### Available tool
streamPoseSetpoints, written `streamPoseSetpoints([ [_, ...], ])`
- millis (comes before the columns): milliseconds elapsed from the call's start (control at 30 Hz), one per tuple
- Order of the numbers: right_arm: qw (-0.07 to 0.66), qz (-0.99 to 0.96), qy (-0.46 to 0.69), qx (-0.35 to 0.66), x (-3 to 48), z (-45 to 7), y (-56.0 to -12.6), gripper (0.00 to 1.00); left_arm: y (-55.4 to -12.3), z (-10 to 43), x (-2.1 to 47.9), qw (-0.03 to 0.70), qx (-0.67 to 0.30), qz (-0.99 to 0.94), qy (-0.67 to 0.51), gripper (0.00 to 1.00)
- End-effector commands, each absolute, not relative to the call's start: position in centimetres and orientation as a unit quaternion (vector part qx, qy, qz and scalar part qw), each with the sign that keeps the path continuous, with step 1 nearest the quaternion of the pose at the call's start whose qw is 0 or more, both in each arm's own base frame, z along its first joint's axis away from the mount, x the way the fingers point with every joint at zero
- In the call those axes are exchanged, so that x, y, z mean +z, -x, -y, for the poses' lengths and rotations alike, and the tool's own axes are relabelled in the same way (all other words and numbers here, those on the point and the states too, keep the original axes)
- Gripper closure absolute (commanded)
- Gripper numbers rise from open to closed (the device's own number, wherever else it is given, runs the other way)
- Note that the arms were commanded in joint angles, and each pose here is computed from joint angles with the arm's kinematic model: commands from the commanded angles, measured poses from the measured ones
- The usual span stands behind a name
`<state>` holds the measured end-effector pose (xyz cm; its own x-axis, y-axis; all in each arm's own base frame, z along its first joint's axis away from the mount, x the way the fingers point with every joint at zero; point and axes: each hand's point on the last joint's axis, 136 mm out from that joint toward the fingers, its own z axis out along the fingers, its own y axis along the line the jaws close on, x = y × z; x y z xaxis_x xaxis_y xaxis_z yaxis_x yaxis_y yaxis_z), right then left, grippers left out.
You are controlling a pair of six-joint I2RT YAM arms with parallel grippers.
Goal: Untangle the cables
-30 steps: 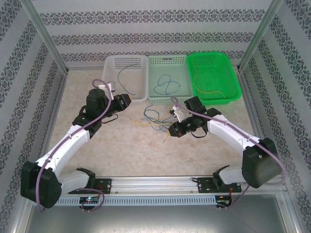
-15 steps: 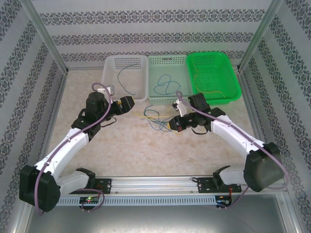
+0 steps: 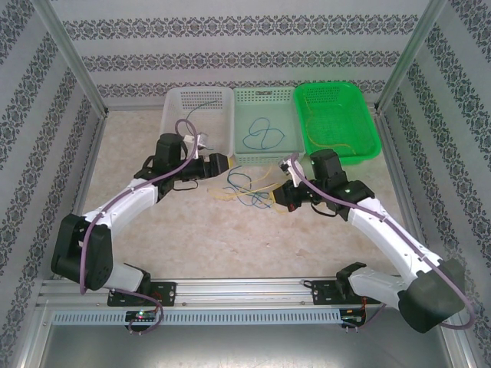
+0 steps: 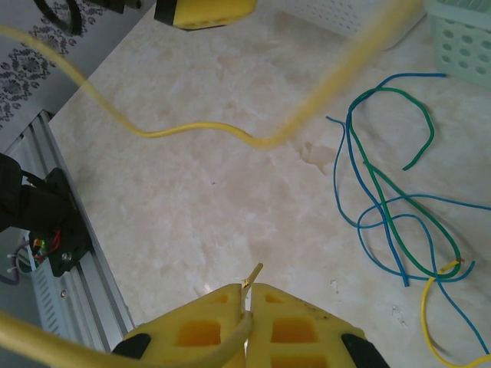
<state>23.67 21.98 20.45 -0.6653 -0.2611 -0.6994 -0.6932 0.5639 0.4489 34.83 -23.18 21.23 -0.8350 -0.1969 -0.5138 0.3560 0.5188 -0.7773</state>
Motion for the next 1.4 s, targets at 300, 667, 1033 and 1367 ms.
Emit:
streamPoseSetpoints([
  [300,0.304,-0.818,0.313,0.376,20.8,-22.5,-23.3,1.00,-31.1,29.9,25.8,0.273,-0.568,-0.748,-0.209,0.23],
  [667,0.314,-0.813,0.315,0.375,21.4,-22.5,-23.4,1.00,-29.0,33.6,24.5,0.223,-0.585,-0.737,-0.255,0.28],
  [1033,0.314,-0.814,0.312,0.376,21.3,-22.5,-23.3,1.00,-29.2,34.5,23.6,0.218,-0.572,-0.749,-0.251,0.70],
  [1367,0.275,-0.845,0.284,0.359,18.2,-21.4,-22.3,1.00,-38.7,23.3,22.0,0.316,-0.494,-0.810,-0.006,1.00],
])
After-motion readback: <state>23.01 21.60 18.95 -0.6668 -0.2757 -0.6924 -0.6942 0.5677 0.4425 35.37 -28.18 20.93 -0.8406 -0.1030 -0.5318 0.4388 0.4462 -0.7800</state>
